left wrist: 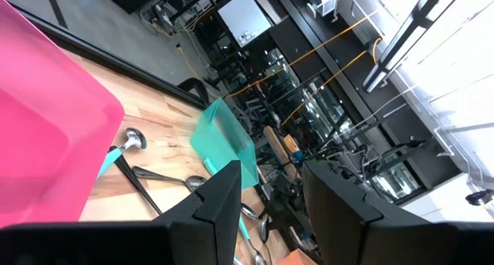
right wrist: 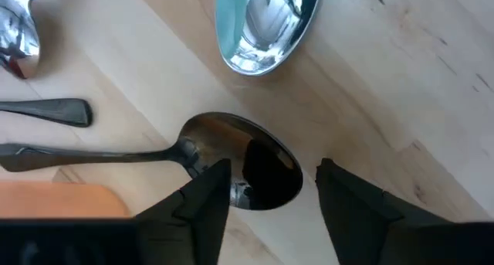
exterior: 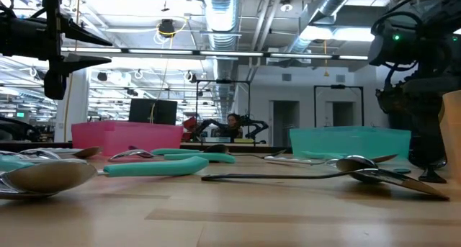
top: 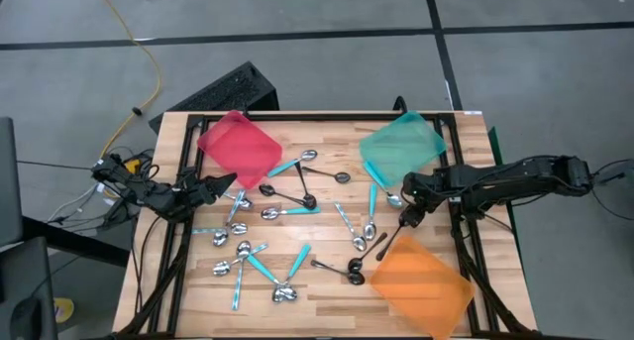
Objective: Sort silverware by color (type)
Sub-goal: Put the black spoon into the orange bin
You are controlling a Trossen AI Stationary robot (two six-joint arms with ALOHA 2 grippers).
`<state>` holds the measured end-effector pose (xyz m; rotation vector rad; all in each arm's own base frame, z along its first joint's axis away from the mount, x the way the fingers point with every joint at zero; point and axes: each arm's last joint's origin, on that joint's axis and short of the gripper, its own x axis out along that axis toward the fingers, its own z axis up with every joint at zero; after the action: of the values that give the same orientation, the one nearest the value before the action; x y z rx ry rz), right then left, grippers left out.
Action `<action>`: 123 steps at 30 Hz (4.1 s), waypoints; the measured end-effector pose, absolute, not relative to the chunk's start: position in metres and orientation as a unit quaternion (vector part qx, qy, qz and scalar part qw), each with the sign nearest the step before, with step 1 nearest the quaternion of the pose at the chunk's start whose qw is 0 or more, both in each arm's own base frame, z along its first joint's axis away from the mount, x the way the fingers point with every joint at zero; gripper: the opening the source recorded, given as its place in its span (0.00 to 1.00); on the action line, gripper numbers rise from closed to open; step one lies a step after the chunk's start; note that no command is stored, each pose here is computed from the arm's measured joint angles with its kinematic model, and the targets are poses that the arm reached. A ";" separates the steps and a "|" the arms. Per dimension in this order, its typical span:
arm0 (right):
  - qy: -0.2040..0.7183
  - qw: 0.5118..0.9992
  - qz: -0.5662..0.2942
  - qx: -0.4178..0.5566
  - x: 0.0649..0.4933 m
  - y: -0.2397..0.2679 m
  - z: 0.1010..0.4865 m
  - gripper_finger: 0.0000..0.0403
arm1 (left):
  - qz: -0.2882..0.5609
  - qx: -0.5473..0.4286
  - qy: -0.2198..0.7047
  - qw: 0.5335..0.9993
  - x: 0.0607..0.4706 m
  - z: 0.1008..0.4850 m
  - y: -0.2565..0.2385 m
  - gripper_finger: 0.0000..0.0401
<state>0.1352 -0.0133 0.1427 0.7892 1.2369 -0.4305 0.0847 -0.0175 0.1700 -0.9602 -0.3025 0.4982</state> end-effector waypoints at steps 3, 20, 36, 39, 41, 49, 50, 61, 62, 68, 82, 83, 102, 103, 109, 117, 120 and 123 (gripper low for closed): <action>0.556 0.726 -0.192 0.357 0.136 -0.013 0.143 0.42 | 0.237 -0.452 -0.143 0.848 0.085 0.170 -0.017 0.31; 0.548 0.730 -0.184 0.365 0.139 -0.013 0.144 0.16 | 0.239 -0.448 -0.142 0.850 0.085 0.170 -0.017 0.31; 0.521 0.724 -0.199 0.407 0.137 -0.013 0.149 0.15 | 0.239 -0.446 -0.141 0.851 0.085 0.170 -0.017 0.31; 0.506 0.728 -0.201 0.415 0.135 -0.013 0.153 0.15 | 0.239 -0.446 -0.141 0.851 0.085 0.170 -0.017 0.31; 0.497 0.730 -0.202 0.423 0.134 -0.013 0.156 0.15 | 0.239 -0.446 -0.141 0.851 0.085 0.170 -0.017 0.31; 0.462 0.742 -0.200 0.443 0.130 -0.012 0.164 0.13 | 0.241 -0.436 -0.139 0.856 0.085 0.170 -0.017 0.31; 0.459 0.744 -0.198 0.444 0.130 -0.012 0.165 0.12 | 0.241 -0.436 -0.139 0.856 0.085 0.170 -0.017 0.31; 0.435 0.752 -0.190 0.457 0.126 -0.012 0.171 0.09 | 0.241 -0.436 -0.139 0.856 0.085 0.170 -0.017 0.31; 0.434 0.753 -0.189 0.458 0.126 -0.012 0.172 0.09 | 0.241 -0.436 -0.139 0.856 0.085 0.170 -0.017 0.31; 0.420 0.756 -0.187 0.465 0.124 -0.011 0.175 0.08 | 0.241 -0.436 -0.139 0.856 0.085 0.170 -0.017 0.31; 0.375 0.772 -0.172 0.482 0.117 -0.010 0.186 0.08 | 0.241 -0.436 -0.139 0.856 0.085 0.170 -0.017 0.31; 0.372 0.775 -0.169 0.482 0.117 -0.010 0.188 0.08 | 0.241 -0.436 -0.139 0.856 0.085 0.170 -0.017 0.31; 0.353 0.838 -0.007 0.416 0.119 -0.005 0.237 0.08 | 0.253 -0.433 -0.143 0.853 0.084 0.169 -0.017 0.31; 0.354 0.838 0.003 0.415 0.119 -0.004 0.239 0.08 | 0.253 -0.433 -0.143 0.853 0.084 0.169 -0.017 0.31; 0.357 0.847 0.064 0.387 0.119 -0.001 0.244 0.06 | 0.253 -0.433 -0.143 0.853 0.084 0.170 -0.017 0.31; 0.385 0.846 0.117 0.350 0.124 0.008 0.252 0.06 | 0.253 -0.433 -0.143 0.853 0.084 0.169 -0.017 0.31; 0.424 0.832 0.122 0.337 0.129 0.013 0.251 0.06 | 0.253 -0.433 -0.143 0.853 0.084 0.170 -0.017 0.31; 0.465 0.826 0.110 0.300 0.135 0.018 0.250 0.05 | 0.254 -0.433 -0.143 0.853 0.084 0.169 -0.017 0.31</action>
<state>0.1352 0.0176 0.2499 0.6383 0.9881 0.2333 0.0842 -0.0167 0.1695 -0.9111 -0.3009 0.5351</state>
